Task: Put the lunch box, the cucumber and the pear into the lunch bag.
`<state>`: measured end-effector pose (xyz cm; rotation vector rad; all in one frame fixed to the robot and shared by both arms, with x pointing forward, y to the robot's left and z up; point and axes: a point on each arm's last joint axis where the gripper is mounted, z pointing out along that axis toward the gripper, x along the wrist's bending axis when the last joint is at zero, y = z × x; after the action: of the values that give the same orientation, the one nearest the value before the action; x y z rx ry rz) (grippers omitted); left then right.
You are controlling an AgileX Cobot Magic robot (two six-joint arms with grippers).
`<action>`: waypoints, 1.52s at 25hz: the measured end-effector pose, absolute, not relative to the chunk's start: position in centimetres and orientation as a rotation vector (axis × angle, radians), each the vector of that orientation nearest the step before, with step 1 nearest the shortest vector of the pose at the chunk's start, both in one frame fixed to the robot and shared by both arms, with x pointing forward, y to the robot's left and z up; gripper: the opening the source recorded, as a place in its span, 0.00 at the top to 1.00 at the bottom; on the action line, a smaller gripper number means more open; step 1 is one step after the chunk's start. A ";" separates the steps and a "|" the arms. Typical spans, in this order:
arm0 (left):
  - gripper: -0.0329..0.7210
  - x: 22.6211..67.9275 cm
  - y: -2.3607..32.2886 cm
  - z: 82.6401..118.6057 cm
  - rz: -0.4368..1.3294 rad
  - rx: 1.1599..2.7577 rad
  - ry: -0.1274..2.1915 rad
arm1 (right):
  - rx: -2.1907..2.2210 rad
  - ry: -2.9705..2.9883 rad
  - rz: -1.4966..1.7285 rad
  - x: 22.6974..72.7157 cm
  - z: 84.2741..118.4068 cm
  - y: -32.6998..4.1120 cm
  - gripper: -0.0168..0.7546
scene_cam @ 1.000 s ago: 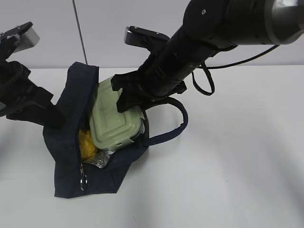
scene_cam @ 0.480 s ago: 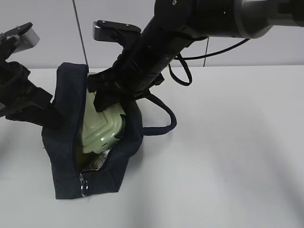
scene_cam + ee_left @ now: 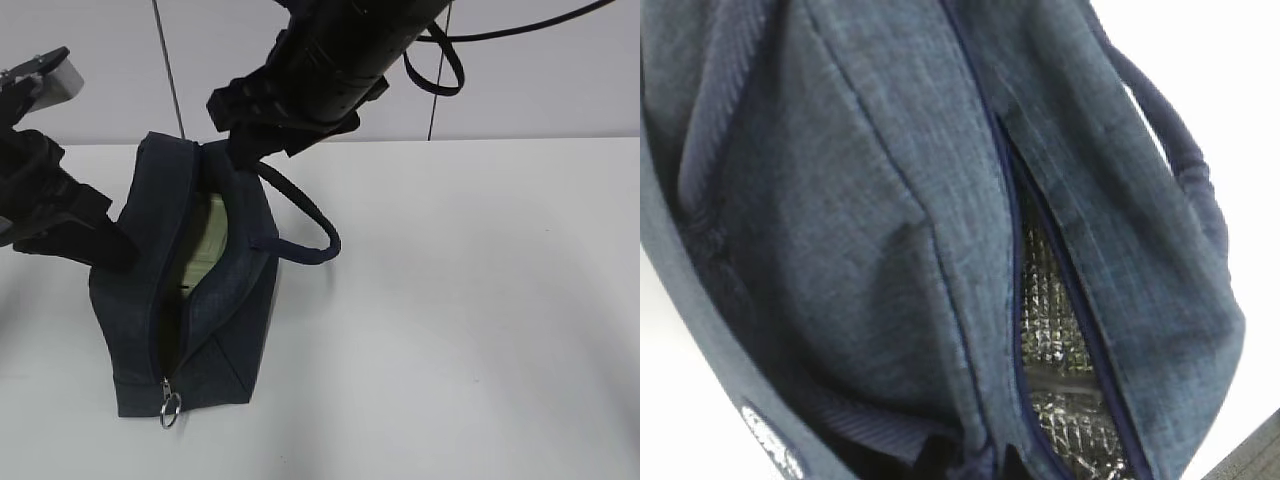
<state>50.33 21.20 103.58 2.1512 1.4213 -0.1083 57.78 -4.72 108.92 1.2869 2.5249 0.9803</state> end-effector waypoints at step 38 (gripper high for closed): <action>0.93 50.5 21.2 103.7 -0.092 2.143 1.421 | 1.512 2.502 0.863 59.2 103.3 -4.1 0.97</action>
<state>50.47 21.19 103.69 2.1426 1.4211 -0.0921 59.23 -4.10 103.31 1.5120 2.5018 0.8631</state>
